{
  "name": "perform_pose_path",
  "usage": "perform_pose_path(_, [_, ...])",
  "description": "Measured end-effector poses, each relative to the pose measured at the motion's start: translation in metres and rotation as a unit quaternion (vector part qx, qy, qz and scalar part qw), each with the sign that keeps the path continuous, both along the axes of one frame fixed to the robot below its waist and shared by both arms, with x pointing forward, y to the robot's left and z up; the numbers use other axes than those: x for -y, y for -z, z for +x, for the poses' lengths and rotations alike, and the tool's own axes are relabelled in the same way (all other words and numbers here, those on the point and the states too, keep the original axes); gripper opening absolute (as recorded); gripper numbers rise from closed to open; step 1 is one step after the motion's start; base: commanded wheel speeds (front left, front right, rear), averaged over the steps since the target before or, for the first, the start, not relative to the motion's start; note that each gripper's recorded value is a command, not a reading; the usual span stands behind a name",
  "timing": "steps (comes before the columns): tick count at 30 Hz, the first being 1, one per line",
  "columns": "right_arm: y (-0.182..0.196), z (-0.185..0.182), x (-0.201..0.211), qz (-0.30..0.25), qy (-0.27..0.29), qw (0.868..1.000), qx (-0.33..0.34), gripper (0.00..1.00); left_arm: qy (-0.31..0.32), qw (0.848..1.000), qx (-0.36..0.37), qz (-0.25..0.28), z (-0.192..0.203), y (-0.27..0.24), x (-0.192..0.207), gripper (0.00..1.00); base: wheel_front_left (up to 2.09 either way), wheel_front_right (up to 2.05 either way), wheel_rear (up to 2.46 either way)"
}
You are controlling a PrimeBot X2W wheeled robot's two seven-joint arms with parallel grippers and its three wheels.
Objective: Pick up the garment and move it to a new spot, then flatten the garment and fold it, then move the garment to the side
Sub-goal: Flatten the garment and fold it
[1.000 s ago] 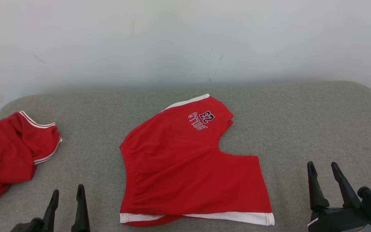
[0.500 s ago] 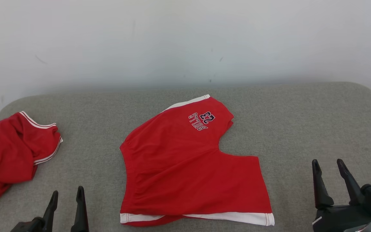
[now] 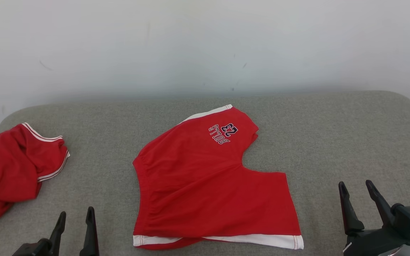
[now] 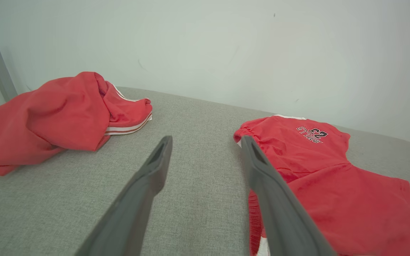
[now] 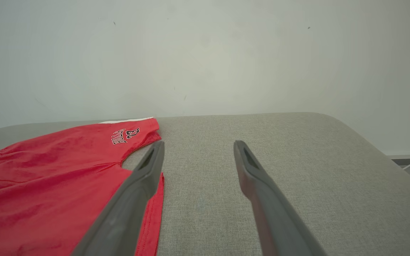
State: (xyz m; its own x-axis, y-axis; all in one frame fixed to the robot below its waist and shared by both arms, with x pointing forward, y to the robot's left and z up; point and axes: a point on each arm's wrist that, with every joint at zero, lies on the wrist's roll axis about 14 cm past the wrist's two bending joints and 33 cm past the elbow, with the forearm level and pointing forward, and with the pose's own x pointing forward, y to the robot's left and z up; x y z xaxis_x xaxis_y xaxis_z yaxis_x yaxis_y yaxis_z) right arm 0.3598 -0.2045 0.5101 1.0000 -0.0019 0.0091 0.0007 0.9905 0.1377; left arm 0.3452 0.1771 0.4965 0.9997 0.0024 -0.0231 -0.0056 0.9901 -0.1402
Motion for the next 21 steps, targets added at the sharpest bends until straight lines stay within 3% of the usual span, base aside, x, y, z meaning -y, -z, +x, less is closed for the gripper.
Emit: perform_pose_path(21, [-0.0035,0.0007,-0.0015,-0.002,-0.007,1.000,-0.014,1.00,0.001,1.000,-0.004,-0.001,0.0000,-0.0003,0.0002,1.00,0.00,0.00,0.00])
